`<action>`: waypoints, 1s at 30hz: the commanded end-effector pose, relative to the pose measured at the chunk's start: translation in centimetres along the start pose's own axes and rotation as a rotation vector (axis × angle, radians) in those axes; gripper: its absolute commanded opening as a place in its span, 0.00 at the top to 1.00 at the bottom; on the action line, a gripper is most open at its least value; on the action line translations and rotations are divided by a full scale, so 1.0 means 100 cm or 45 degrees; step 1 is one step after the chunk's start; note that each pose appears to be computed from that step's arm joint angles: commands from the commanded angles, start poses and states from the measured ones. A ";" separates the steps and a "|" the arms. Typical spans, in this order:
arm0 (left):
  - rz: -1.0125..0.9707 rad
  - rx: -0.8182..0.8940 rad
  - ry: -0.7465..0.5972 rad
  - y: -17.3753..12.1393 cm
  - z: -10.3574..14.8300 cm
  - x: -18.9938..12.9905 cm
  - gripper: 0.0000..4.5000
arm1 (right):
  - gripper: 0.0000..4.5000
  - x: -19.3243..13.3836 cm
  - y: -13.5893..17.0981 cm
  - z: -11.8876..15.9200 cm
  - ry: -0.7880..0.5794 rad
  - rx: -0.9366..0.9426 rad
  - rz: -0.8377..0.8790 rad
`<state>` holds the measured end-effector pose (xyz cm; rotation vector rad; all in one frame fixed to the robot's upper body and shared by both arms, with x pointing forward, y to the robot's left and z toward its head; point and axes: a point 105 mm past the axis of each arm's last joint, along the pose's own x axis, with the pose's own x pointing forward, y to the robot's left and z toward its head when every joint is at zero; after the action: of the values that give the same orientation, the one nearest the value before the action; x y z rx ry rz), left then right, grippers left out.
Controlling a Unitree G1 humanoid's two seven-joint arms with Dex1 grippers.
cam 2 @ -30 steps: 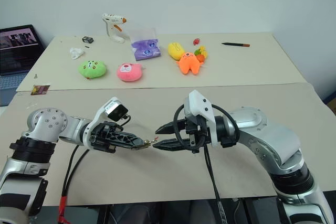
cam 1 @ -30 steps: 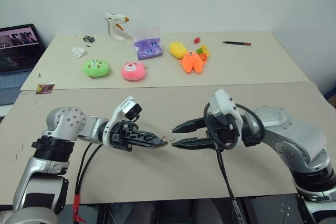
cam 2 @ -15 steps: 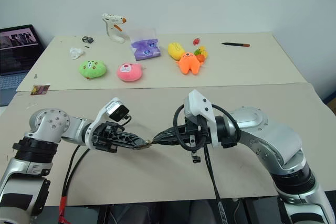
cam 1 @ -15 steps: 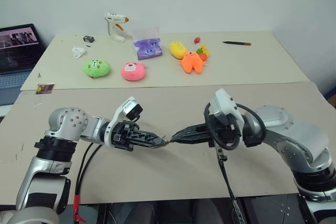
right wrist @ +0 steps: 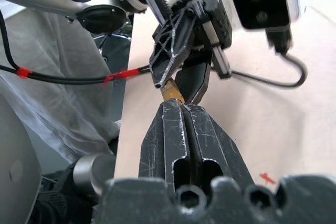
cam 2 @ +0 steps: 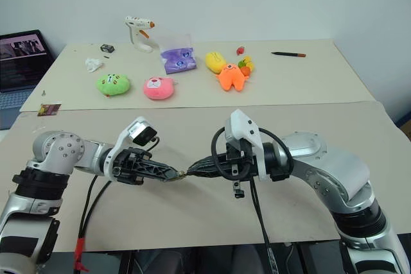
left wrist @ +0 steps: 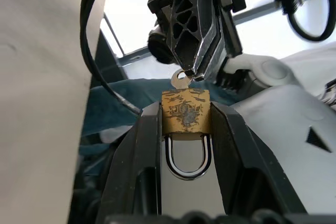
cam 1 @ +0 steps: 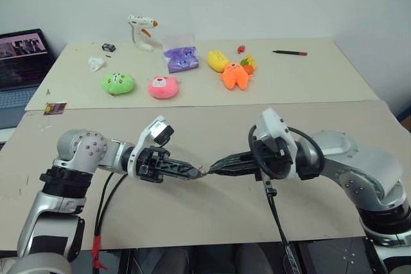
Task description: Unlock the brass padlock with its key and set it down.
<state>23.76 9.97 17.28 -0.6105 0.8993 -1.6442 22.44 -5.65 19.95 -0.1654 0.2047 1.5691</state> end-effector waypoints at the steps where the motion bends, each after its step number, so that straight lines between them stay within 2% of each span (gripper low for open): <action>1: -0.030 0.170 0.092 -0.015 0.001 0.008 0.82 | 1.00 -0.003 -0.002 0.005 -0.009 0.060 -0.009; 7: -0.020 0.228 0.140 -0.016 -0.003 0.011 0.82 | 1.00 -0.003 -0.003 0.008 -0.017 0.127 -0.010; 14: -0.059 0.152 0.101 -0.016 -0.002 0.013 0.82 | 1.00 -0.003 -0.006 0.015 0.013 -0.052 -0.049; 18: -0.085 0.102 0.089 -0.015 -0.002 0.015 0.82 | 0.77 -0.005 -0.005 0.028 -0.020 -0.074 -0.040; 24: -0.099 0.070 0.077 -0.015 -0.001 0.015 0.82 | 0.32 -0.014 -0.004 0.034 -0.011 -0.128 -0.056; 30: -0.107 0.017 0.006 -0.013 0.009 0.007 0.82 | 0.32 -0.025 0.006 0.033 0.034 -0.214 -0.033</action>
<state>23.23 8.96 17.56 -0.6114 0.9151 -1.7016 22.89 -7.36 22.82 -0.2580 0.1686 1.5315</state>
